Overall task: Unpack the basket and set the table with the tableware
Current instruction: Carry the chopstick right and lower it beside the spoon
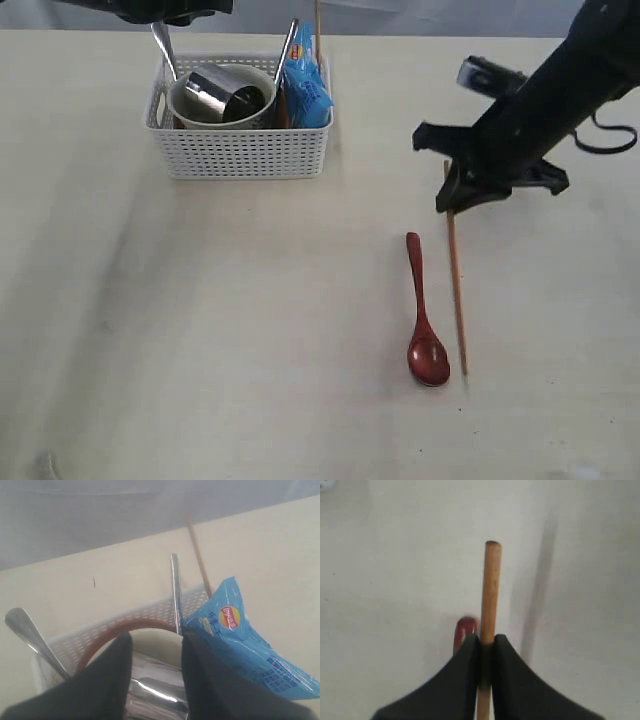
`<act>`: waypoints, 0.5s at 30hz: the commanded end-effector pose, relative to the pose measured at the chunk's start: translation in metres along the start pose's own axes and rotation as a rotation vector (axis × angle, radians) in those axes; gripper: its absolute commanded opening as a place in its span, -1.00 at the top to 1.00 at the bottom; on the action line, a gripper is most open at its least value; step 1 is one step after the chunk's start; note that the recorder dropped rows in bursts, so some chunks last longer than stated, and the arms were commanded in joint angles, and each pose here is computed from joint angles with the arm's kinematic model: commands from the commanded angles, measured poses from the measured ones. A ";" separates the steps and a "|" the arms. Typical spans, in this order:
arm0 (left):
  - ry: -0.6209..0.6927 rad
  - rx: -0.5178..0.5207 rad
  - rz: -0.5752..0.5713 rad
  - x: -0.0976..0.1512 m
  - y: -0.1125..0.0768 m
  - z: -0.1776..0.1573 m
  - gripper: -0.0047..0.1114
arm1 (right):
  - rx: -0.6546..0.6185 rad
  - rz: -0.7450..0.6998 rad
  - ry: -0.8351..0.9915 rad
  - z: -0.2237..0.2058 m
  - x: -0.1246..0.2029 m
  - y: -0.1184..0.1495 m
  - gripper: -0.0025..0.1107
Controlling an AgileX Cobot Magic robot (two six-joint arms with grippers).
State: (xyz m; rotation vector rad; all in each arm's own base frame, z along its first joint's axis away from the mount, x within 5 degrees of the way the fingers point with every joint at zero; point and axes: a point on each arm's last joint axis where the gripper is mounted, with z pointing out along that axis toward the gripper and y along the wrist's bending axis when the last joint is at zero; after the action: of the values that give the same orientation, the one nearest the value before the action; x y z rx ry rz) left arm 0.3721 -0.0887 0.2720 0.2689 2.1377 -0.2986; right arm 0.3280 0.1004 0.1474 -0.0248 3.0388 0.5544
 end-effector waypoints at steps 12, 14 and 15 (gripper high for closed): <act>-0.002 0.008 -0.005 -0.001 -0.001 -0.004 0.36 | 0.171 -0.027 -0.036 0.022 0.019 0.005 0.96; -0.002 0.008 -0.005 -0.001 -0.001 -0.004 0.36 | 0.171 -0.027 -0.036 0.022 0.019 0.005 0.96; -0.002 0.008 -0.005 -0.001 -0.001 -0.004 0.36 | 0.170 -0.027 -0.043 0.021 0.019 0.005 0.96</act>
State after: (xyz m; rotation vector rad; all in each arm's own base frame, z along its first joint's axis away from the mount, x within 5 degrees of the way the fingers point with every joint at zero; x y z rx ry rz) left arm 0.3716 -0.0893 0.2716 0.2682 2.1445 -0.3092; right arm 0.3092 0.1139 0.1271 -0.0416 3.0461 0.2992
